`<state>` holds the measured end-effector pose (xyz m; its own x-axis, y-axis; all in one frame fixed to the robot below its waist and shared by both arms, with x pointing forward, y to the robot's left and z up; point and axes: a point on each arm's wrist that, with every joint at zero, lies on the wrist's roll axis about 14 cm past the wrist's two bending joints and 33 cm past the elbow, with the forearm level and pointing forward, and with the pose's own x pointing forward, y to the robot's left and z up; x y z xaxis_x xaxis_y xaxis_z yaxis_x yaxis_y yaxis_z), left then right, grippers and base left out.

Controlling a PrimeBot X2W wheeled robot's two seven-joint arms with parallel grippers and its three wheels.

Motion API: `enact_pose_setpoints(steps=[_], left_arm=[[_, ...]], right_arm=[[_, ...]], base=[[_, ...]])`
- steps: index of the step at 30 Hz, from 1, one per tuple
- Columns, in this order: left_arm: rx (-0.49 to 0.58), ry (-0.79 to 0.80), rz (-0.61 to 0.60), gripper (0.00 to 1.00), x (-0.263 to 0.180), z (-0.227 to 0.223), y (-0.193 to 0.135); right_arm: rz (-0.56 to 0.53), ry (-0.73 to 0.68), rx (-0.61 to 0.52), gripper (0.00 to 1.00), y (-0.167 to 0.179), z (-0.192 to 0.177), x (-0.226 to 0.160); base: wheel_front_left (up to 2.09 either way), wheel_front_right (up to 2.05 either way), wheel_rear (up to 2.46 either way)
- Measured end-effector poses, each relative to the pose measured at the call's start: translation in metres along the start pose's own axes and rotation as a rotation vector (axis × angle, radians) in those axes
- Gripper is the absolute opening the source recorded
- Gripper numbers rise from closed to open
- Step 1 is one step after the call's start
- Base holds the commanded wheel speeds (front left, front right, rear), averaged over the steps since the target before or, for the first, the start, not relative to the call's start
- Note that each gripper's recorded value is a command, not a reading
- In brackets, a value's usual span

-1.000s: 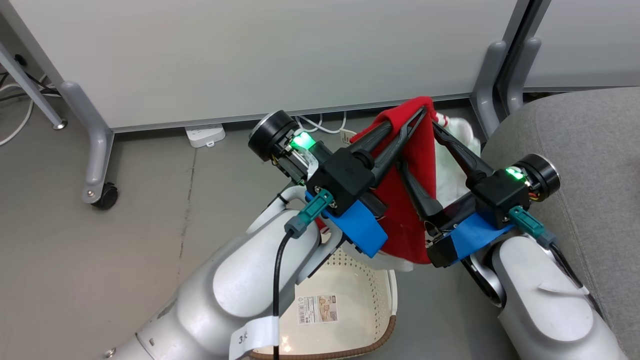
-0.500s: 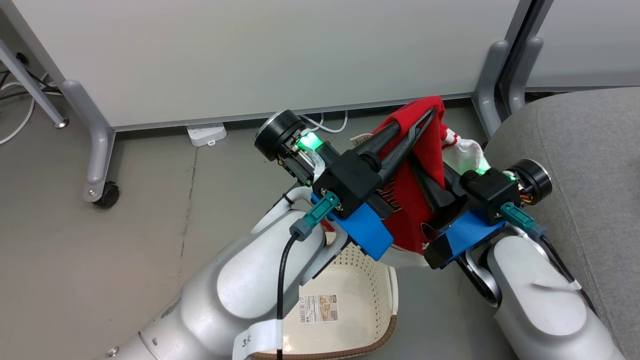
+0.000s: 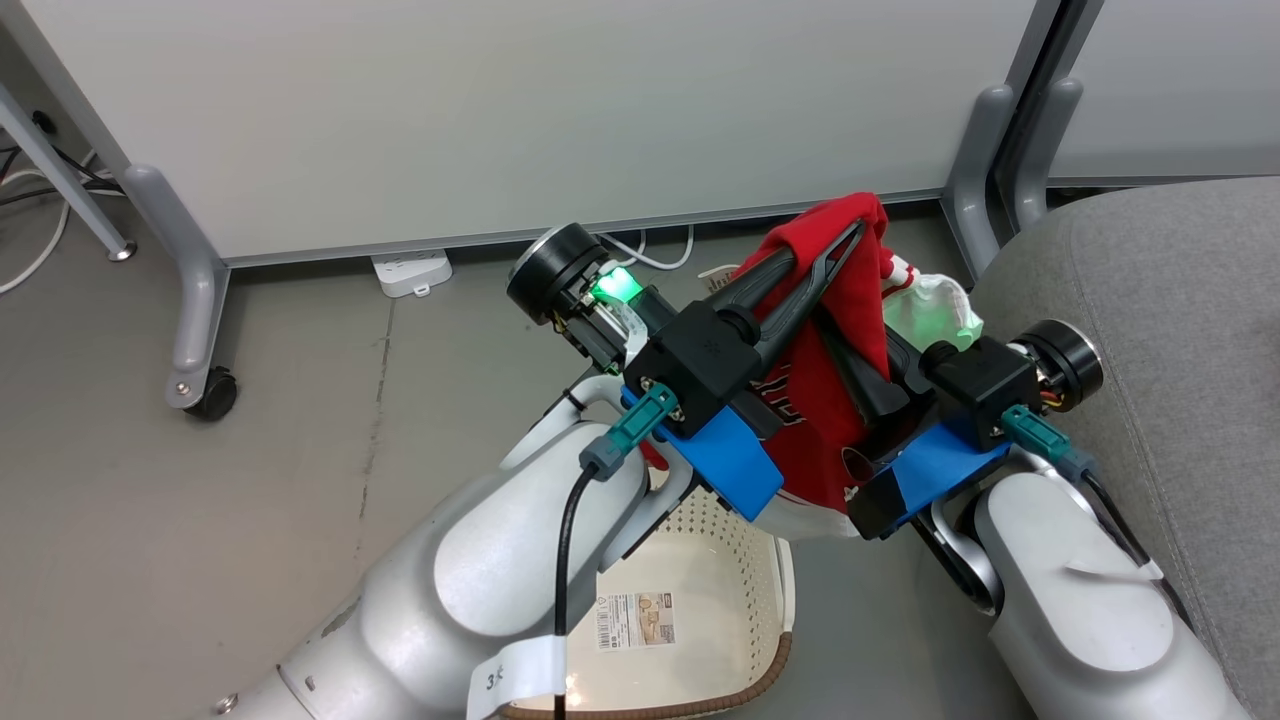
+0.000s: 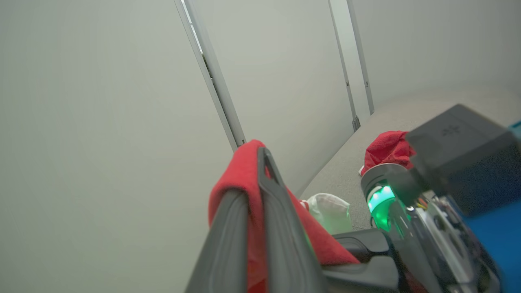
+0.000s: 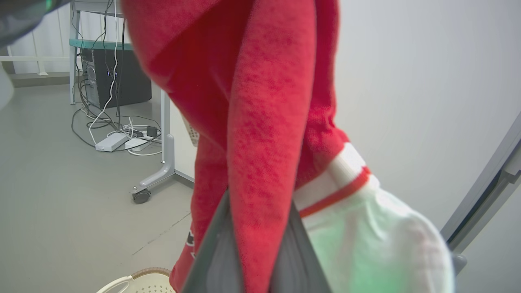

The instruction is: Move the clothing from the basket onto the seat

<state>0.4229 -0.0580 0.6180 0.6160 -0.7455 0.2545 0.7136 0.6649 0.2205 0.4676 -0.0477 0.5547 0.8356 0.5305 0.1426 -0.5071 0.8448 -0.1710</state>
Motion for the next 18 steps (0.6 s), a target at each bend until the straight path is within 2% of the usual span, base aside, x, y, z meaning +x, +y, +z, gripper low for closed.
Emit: enact_pose_setpoints(steps=[6, 7, 8, 18], left_arm=[[-0.001, 0.007, 0.000, 0.00, 0.000, -0.003, 0.000], [-0.001, 0.009, 0.000, 0.33, 0.000, -0.003, 0.000], [-0.002, 0.011, 0.001, 1.00, 0.000, -0.004, 0.000], [-0.016, 0.049, 0.010, 1.00, -0.002, -0.018, 0.003]], right_arm=[[-0.001, 0.000, 0.002, 0.00, -0.001, 0.000, 0.000], [-0.001, -0.001, 0.002, 0.00, -0.001, 0.000, 0.000], [-0.002, -0.001, 0.002, 0.00, -0.001, 0.000, 0.000], [-0.014, -0.004, 0.011, 0.00, -0.005, -0.001, 0.000]], base=[[0.00, 0.00, 0.00], [0.00, 0.00, 0.00], [0.00, 0.00, 0.00], [0.00, 0.00, 0.00]])
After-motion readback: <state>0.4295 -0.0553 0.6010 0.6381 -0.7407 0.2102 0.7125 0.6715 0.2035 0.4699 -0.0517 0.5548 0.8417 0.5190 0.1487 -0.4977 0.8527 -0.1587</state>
